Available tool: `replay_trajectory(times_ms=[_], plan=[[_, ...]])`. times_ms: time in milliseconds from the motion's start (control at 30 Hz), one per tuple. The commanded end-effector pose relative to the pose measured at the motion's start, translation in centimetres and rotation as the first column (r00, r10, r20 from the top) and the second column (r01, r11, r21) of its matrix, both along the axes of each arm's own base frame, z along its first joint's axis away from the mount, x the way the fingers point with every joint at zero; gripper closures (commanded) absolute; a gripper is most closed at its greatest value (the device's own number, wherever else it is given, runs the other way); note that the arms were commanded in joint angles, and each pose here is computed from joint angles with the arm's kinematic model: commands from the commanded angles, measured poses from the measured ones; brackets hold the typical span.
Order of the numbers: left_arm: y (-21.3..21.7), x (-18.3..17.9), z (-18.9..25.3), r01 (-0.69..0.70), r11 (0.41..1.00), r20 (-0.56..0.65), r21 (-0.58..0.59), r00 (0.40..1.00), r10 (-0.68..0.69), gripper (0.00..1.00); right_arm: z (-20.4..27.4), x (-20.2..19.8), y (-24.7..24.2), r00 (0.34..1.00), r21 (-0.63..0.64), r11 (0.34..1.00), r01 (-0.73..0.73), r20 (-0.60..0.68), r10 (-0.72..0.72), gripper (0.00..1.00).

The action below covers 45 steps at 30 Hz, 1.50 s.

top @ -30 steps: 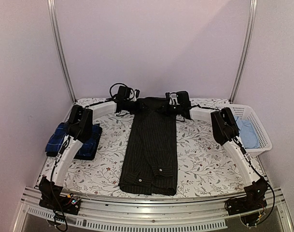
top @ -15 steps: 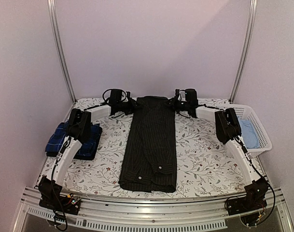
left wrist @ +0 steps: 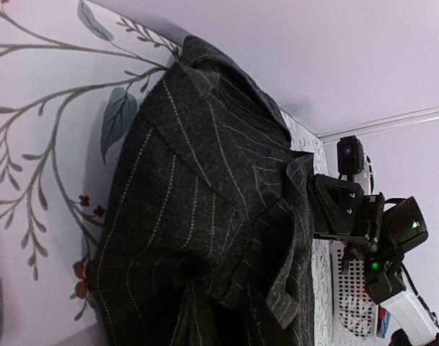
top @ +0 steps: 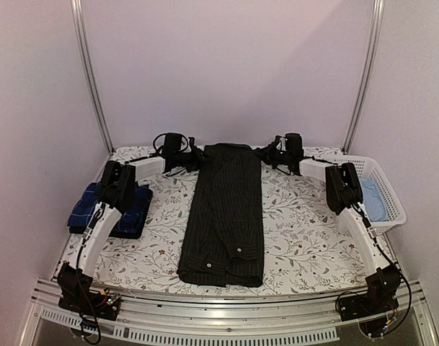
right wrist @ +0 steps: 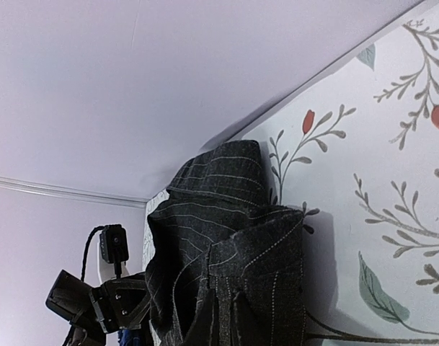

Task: Fold and stack the long sleeve shirts
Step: Smooth out the rectangle-folded shirt.

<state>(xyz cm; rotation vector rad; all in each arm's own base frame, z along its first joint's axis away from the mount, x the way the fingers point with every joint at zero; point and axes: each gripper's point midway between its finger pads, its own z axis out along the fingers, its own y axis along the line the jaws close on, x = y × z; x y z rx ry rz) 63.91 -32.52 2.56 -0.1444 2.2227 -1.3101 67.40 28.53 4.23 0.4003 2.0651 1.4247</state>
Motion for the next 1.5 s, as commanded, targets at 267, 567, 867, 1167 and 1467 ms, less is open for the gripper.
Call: replay_trajectory(times_ms=[267,567,867,1167,1467], plan=[[0.1,-2.1,12.6,0.065,0.996,0.137,0.061,0.988,-0.073,0.67,2.9,0.1,-1.1,0.995,-0.078,0.995,-0.056,0.076,0.062,0.88],[1.5,-8.8,16.6,0.095,0.984,0.128,0.152,0.985,-0.115,0.63,9.5,-3.2,-1.6,0.975,-0.204,0.972,-0.113,0.168,0.148,0.58],[3.5,-18.5,14.8,0.142,0.969,0.037,0.203,0.988,-0.152,0.61,12.4,-14.7,0.6,0.955,-0.266,0.937,-0.225,0.132,0.266,0.53],[5.9,-27.1,10.3,0.171,0.952,-0.079,0.256,0.985,-0.155,0.61,11.8,-30.1,5.6,0.88,-0.318,0.844,-0.431,0.058,0.471,0.55],[6.6,-32.6,7.5,0.199,0.939,-0.13,0.28,0.977,-0.168,0.61,6.3,-37.6,8.3,0.824,-0.292,0.779,-0.554,-0.062,0.563,0.58]])
